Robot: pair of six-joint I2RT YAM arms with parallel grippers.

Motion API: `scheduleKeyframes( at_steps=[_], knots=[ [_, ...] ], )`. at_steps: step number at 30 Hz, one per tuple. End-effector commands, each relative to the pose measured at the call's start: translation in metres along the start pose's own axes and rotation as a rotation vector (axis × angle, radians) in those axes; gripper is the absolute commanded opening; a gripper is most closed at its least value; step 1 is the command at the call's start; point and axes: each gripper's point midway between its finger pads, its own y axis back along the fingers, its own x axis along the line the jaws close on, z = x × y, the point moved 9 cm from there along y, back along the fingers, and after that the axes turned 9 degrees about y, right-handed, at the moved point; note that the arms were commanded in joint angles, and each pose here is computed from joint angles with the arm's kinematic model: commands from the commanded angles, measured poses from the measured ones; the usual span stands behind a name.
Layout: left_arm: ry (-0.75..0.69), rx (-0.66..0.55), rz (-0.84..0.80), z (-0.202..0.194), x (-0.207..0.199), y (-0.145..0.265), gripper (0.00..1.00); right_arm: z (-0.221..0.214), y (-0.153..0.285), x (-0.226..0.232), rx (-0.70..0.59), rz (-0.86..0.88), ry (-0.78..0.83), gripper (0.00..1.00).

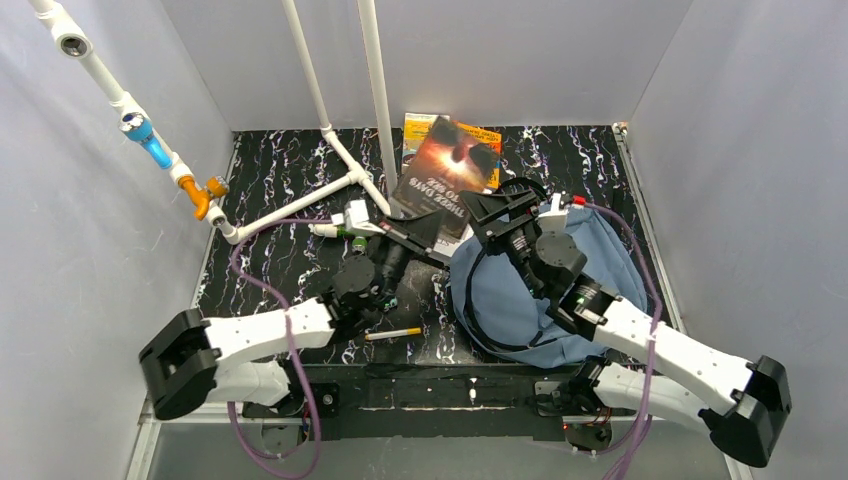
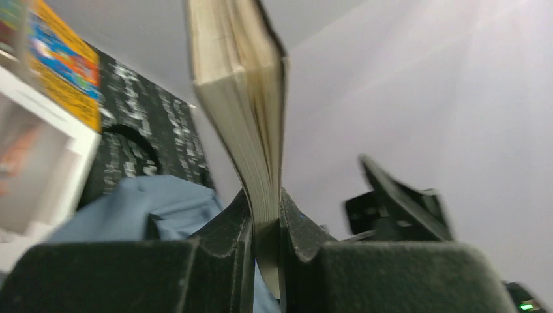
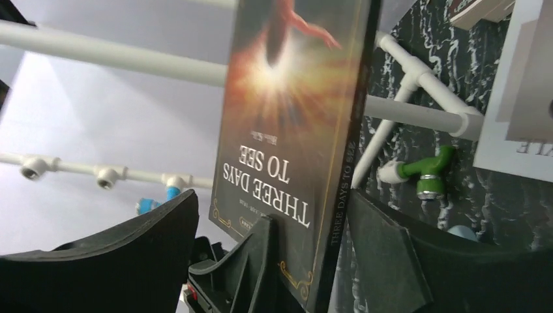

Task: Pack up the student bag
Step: Pick up the book from the center of the board, then place the book in the student bag.

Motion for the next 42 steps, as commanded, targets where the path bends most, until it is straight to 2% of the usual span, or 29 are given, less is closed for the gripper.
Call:
scheduleKeyframes(
  at_steps=[1,5,7,9,11,12,14,16,17,19,21,25,30,36,42],
  knots=[
    [-0.172,-0.184,0.075,0.049,-0.002,0.027,0.0,0.006,0.024,-0.006,0.147,-0.093,0.427,0.98],
    [-0.342,-0.134,0.159,0.069,-0.002,0.05,0.0,0.014,0.049,-0.037,0.265,-0.208,0.704,0.98],
    [-0.395,-0.079,0.207,0.08,-0.004,0.067,0.0,0.024,0.059,-0.045,0.321,-0.259,0.909,0.98],
    [-0.431,-0.029,0.249,0.098,-0.015,0.088,0.0,0.039,0.07,-0.048,0.386,-0.409,1.071,0.98],
    [-0.509,0.068,0.456,0.125,-0.014,0.127,0.0,0.051,0.078,-0.043,0.55,-0.56,1.27,0.98],
    [-0.56,0.146,0.564,0.144,-0.016,0.158,0.0,0.048,0.078,-0.048,0.677,-0.636,1.328,0.98],
    [-0.505,0.2,0.606,0.155,-0.013,0.189,0.0,0.031,0.083,-0.064,0.781,-0.655,1.317,0.98],
    [-0.457,0.214,0.609,0.154,-0.004,0.201,0.0,0.01,0.084,-0.082,0.85,-0.692,1.338,0.91],
    [-0.433,0.216,0.614,0.154,0.004,0.208,0.0,-0.01,0.086,-0.089,0.881,-0.72,1.402,0.89],
    [-0.431,0.257,0.603,0.151,0.005,0.211,0.0,-0.042,0.09,-0.091,0.845,-0.686,1.523,0.89],
    [-0.461,0.317,0.609,0.146,0.004,0.209,0.0,-0.063,0.089,-0.114,0.865,-0.683,1.532,0.87],
    [-0.465,0.349,0.636,0.143,0.003,0.207,0.0,-0.079,0.087,-0.12,0.857,-0.649,1.532,0.81],
    [-0.421,0.37,0.638,0.137,0.005,0.208,0.0,-0.073,0.086,-0.125,0.72,-0.715,1.571,0.8],
    [-0.387,0.399,0.629,0.134,0.004,0.21,0.0,-0.07,0.088,-0.096,0.793,-0.63,1.509,0.85],
    [-0.386,0.393,0.63,0.132,0.006,0.208,0.0,-0.052,0.097,-0.084,0.756,-0.606,1.486,0.85]
  ],
)
